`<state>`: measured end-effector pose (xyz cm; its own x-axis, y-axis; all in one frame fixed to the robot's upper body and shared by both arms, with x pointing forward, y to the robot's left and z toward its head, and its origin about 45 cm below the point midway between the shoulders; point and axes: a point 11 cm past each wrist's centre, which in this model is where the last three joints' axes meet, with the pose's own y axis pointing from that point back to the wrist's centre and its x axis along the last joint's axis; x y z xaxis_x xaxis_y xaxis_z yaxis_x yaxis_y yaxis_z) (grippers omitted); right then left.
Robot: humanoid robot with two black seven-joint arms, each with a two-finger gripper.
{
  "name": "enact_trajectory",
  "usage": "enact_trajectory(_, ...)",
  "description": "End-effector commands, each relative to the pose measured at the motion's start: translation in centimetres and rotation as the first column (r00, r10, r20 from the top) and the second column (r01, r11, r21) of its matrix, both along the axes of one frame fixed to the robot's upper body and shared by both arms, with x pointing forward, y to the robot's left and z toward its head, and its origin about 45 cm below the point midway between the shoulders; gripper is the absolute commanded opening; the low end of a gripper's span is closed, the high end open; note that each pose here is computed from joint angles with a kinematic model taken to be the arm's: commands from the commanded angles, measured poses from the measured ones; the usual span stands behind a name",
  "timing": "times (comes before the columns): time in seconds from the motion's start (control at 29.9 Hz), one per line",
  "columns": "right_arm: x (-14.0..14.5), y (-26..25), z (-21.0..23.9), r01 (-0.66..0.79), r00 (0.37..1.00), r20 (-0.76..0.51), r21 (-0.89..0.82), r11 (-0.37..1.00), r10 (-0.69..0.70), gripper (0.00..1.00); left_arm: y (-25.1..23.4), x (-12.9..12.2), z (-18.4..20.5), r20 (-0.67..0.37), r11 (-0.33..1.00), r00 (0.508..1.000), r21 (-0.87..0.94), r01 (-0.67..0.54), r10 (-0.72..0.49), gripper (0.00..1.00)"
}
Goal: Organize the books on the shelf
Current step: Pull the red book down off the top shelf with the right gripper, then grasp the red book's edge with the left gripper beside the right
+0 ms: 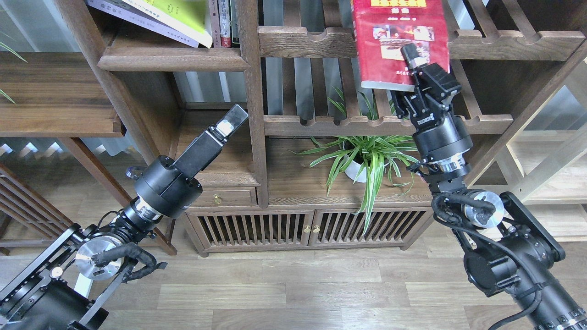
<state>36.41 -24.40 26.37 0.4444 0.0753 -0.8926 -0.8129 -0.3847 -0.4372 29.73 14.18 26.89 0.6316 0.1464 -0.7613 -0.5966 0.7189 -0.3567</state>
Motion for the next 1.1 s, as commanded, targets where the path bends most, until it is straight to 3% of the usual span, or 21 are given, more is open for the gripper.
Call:
enact_trajectory(0.0,-0.4,2.0,-0.7,-0.040,0.999,-0.005,-0.016,0.999,0.040,0.03,0.1,0.0,-0.3,-0.051,0.999,0.999,-0.040,0.015,-0.017,0.93)
enact_trajectory(0.23,-1.0,5.8,-1.3,-0.111,0.994,-0.009,0.005,0.994,0.111,0.03,0.1,-0.5,-1.7,-0.169,0.993,0.981,-0.082,0.081,-0.093,0.91)
enact_trajectory(0.43,-1.3,9.2,-0.6,-0.190,0.982,0.013,0.011,0.982,0.190,0.03,1.4,0.0,-2.4,-0.225,0.993,0.971,-0.099,0.064,-0.085,0.90)
enact_trajectory(0.87,-4.9,17.2,-2.2,-0.383,0.924,0.003,-0.040,0.923,0.384,0.03,3.7,1.4,-1.3,-0.245,0.992,0.968,-0.121,0.033,-0.062,0.90)
enact_trajectory(1.07,-6.2,18.6,-3.0,-0.420,0.907,-0.009,-0.060,0.905,0.420,0.03,4.9,1.6,-1.1,-0.248,0.996,0.967,-0.075,0.047,-0.064,0.89)
